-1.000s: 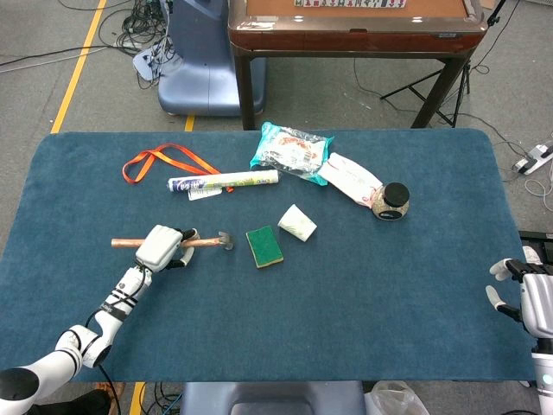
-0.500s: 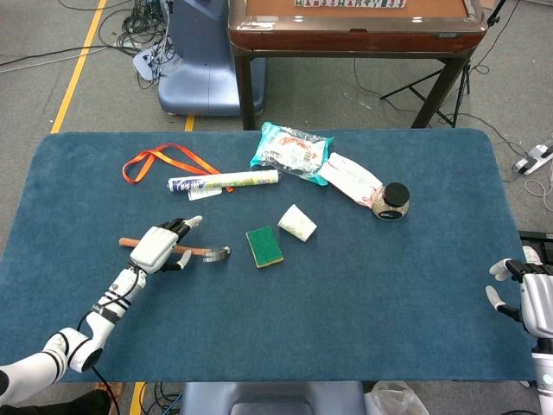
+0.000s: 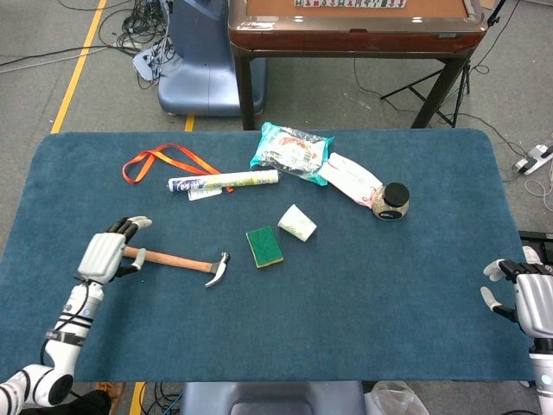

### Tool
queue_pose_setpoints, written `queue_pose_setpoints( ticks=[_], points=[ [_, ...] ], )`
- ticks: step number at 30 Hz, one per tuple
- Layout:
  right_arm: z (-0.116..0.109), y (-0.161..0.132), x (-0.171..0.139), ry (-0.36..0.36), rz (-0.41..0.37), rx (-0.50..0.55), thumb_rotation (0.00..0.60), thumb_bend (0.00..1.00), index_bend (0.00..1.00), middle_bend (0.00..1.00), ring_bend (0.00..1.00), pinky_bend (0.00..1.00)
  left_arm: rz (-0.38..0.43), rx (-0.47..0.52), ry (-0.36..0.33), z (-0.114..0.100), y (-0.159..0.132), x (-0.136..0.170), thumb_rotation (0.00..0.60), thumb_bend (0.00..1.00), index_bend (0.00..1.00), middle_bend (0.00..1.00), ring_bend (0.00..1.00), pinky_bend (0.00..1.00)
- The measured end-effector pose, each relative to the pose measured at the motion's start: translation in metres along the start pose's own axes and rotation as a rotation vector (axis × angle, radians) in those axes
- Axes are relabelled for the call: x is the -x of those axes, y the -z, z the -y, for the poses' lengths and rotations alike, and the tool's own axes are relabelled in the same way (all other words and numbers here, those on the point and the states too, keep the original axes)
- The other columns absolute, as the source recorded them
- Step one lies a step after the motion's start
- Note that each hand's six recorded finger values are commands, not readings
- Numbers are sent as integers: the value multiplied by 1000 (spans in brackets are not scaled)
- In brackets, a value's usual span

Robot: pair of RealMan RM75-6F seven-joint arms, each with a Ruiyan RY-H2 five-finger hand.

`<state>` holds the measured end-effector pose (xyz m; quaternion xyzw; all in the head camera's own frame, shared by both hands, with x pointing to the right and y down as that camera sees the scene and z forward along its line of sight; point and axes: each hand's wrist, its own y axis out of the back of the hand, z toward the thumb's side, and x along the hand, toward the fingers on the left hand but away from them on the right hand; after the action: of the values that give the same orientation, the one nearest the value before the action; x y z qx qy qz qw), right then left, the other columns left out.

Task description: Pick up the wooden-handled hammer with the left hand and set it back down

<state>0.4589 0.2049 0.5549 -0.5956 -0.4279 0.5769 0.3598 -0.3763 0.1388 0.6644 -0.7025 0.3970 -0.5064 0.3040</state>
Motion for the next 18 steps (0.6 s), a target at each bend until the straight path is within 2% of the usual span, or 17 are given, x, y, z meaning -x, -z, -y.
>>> queue_pose_setpoints(
  ticks=[4,10,14,18],
  points=[
    [3,-3,0,-13,-20,-2,600,255,486,517,474,416,-85,-11,-45,-19,19,28,600,452,242,187,142,253],
    [4,-8,-2,-19,-41,-3,600,255,486,517,474,416,-162,-18,-70,-34,31,68,600,448,242,188,144,253],
    [3,-8,-2,-16,-44,-2,600,255,487,517,474,416,-190,-33,-48,-33,30,90,600,446,242,188,144,250],
    [3,-8,-3,-18,-45,0,600,255,487,517,474,416,-193,-42,-71,-38,27,103,600,445,242,188,144,240]
  ],
)
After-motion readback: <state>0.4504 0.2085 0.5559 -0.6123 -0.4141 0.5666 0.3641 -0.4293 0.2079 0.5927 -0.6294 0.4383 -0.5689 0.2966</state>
